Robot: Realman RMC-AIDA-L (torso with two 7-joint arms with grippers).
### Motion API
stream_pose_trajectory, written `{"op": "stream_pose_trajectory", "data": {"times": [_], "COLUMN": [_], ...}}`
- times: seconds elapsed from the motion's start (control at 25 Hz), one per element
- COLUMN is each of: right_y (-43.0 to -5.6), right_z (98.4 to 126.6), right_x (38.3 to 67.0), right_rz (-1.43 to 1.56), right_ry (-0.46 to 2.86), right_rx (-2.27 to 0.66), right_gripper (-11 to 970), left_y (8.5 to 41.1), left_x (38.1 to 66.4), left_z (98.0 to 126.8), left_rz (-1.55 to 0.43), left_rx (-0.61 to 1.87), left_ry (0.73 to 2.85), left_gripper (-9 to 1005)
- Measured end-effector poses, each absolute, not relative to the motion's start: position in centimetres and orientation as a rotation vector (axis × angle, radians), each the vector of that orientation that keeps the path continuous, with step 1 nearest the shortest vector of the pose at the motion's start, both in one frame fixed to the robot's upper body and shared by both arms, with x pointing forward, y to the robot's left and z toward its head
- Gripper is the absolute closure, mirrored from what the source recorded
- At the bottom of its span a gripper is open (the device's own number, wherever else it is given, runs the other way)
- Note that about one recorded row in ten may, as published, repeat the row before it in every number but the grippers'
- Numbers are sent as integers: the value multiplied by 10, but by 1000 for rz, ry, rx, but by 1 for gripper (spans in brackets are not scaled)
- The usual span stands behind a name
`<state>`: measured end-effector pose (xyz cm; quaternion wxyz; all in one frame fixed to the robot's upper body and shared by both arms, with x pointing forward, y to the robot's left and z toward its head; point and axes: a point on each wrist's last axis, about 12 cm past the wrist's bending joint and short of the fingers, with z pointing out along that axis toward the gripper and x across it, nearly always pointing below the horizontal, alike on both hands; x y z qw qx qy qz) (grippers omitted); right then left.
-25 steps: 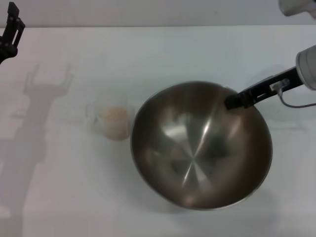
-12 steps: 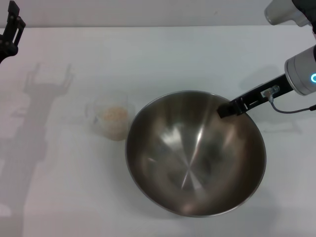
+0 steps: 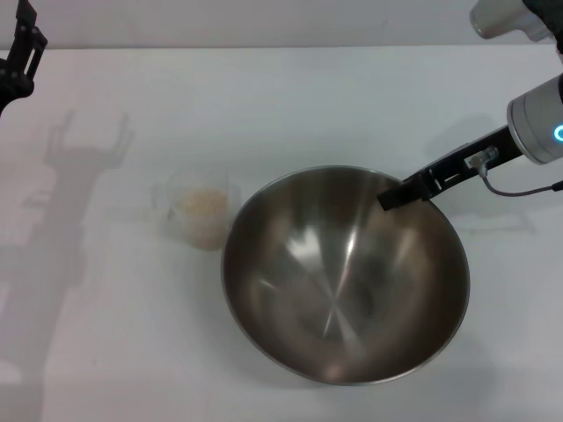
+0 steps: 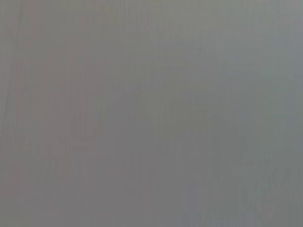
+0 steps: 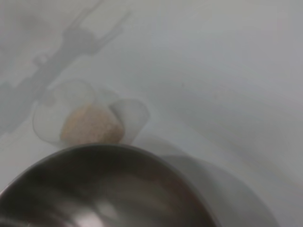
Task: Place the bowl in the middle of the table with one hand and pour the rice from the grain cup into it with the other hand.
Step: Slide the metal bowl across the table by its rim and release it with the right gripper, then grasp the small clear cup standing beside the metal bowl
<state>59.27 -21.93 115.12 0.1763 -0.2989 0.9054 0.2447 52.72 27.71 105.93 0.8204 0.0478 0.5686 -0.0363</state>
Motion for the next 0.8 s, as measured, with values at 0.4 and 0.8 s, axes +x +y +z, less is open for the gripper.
{"op": "stream_pose_trajectory", "data": {"times": [0.4, 0.8], "right_y": [-217, -206], "right_z": [1183, 1200], "right_x": [605, 638], "right_rz": [558, 155], "right_ry": [2407, 2027], "right_rx": [-868, -857], "right_gripper": [523, 524], "left_y": [278, 285], "left_x": [526, 524], "left_z": [1059, 1058], "left_rz": [-75, -49], "left_rx": [99, 68], "left_ry": [1211, 1210], "left_gripper": [163, 163]}}
